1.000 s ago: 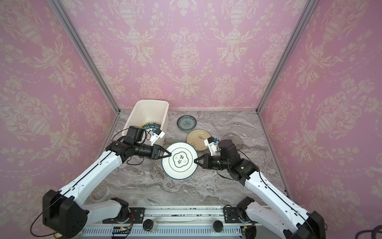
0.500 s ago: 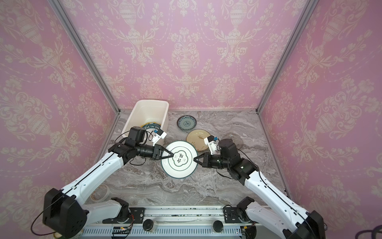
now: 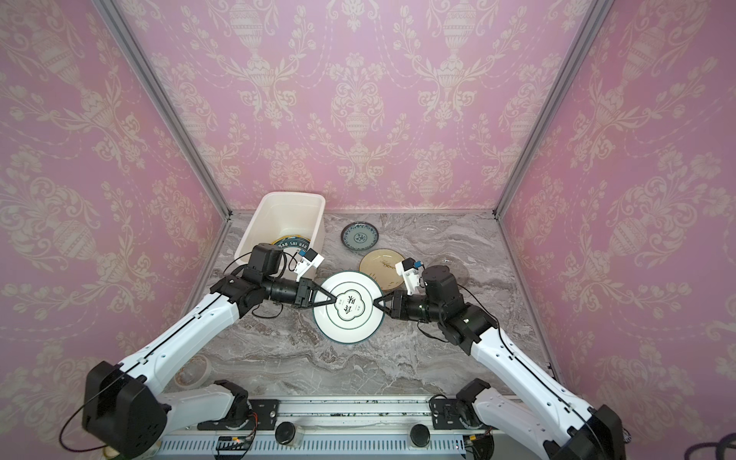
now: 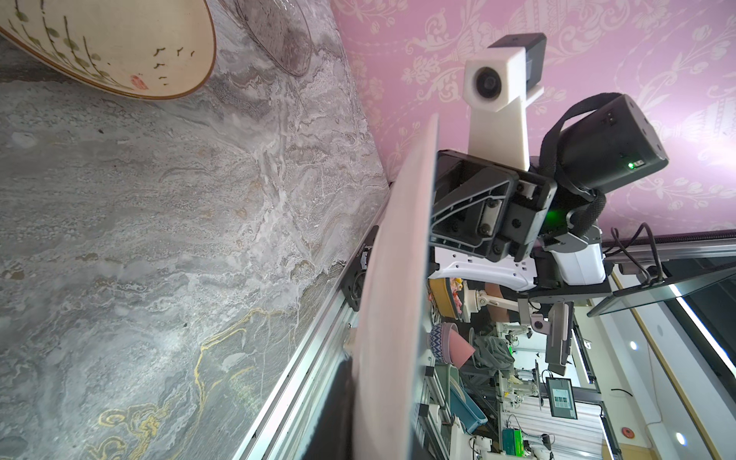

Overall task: Place the plates into the plastic bin on the countertop
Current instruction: Place the plate in the plastic bin.

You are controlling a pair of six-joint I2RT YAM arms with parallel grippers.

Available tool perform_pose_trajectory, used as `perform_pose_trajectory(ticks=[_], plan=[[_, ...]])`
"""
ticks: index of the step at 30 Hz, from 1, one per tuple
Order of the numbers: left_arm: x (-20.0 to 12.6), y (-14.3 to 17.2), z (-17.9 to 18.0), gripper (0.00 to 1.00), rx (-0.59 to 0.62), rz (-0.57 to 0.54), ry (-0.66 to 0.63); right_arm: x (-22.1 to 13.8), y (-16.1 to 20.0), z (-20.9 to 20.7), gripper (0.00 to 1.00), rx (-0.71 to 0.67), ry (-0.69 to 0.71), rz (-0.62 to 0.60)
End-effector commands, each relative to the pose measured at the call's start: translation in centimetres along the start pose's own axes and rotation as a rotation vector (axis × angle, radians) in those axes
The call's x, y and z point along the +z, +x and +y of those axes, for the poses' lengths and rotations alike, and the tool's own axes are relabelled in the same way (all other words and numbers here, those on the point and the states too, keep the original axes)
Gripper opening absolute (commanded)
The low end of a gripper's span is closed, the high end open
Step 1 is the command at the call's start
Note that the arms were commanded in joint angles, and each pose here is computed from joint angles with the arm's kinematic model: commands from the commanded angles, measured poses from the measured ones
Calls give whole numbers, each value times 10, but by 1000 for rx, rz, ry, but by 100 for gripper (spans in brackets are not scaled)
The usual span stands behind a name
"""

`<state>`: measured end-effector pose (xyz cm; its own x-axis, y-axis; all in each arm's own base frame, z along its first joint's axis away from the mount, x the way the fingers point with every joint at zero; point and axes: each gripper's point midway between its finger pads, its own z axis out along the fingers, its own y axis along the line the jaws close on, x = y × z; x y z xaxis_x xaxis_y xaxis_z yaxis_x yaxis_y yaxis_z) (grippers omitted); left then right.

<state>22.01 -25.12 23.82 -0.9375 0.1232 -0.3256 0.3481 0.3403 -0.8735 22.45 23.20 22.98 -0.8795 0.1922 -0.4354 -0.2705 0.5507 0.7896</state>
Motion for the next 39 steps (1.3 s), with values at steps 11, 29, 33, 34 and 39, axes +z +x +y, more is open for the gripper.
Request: perform_pose_trajectory(ticks=[11,29,33,34,39], plan=[[-10,-31,0,0,-8,-73,-153,-32,-36,-6,55,-50,141,-173],[-222,-151,26,0,1,-635,-911,-68,-15,-14,56,-11,160,-224],[-238,-165,37,0,28,-618,-1030,-64,-10,-17,56,-3,150,-207],[-240,-168,43,0,32,-603,-1055,-63,-10,-17,56,-2,147,-204],[-244,-180,77,0,37,-518,-1171,-56,-9,-18,55,4,134,-183]])
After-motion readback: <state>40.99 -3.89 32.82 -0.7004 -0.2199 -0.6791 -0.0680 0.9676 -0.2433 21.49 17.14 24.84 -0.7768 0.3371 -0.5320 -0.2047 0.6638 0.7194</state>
